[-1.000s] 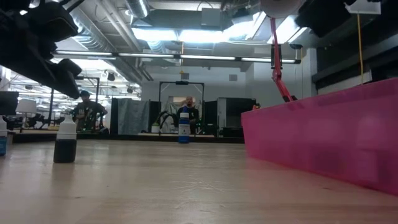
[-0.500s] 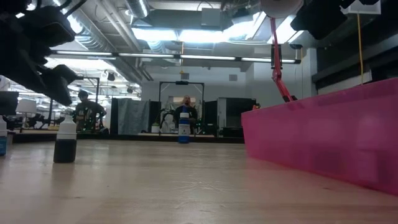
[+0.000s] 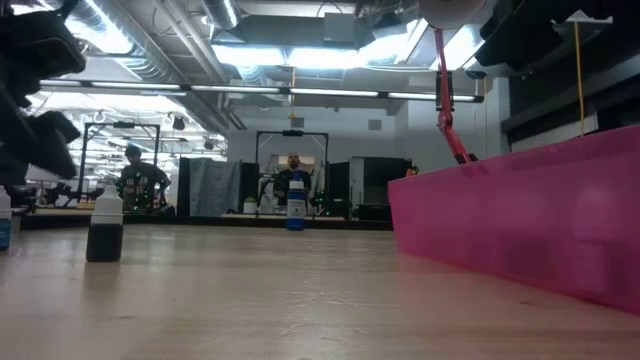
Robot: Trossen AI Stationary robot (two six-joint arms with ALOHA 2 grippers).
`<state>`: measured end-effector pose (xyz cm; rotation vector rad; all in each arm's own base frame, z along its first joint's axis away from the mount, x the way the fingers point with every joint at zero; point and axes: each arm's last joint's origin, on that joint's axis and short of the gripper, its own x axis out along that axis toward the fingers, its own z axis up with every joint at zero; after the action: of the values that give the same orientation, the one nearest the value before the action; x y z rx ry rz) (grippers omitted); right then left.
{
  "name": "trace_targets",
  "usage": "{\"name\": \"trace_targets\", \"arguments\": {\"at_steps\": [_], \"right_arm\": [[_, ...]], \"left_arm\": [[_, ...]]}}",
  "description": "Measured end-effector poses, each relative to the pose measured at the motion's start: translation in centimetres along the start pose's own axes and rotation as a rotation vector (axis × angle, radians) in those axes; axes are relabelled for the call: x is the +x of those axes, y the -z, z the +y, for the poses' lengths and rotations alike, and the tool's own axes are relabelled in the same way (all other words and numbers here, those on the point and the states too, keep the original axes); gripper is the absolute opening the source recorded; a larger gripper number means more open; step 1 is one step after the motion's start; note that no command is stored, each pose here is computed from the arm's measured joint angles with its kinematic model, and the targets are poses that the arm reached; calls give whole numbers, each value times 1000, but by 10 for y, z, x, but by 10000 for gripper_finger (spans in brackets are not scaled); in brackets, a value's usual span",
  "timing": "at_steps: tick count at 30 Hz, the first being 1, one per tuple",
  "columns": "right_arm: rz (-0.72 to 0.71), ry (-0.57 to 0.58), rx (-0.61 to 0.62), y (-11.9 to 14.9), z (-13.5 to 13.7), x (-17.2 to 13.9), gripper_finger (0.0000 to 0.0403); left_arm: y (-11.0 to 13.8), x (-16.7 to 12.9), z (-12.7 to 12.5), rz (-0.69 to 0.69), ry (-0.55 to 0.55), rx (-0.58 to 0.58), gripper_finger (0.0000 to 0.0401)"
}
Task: Pick & Place food coloring
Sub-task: Put the small blue food coloring bottle into the red bin
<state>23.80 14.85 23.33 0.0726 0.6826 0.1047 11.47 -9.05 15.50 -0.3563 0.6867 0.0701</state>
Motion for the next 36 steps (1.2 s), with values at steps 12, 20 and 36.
{"name": "trace_targets", "arguments": {"at_steps": [12, 20, 36], "right_arm": [[34, 14, -12, 3, -1, 0, 205], [59, 25, -22, 6, -3, 0, 205], [104, 8, -6, 9, -3, -1, 205]], "left_arm": [[33, 10, -11, -6, -114, -155, 269], [51, 17, -19, -5, -125, -273, 269], [73, 42, -48, -99, -249, -293, 269]]}}
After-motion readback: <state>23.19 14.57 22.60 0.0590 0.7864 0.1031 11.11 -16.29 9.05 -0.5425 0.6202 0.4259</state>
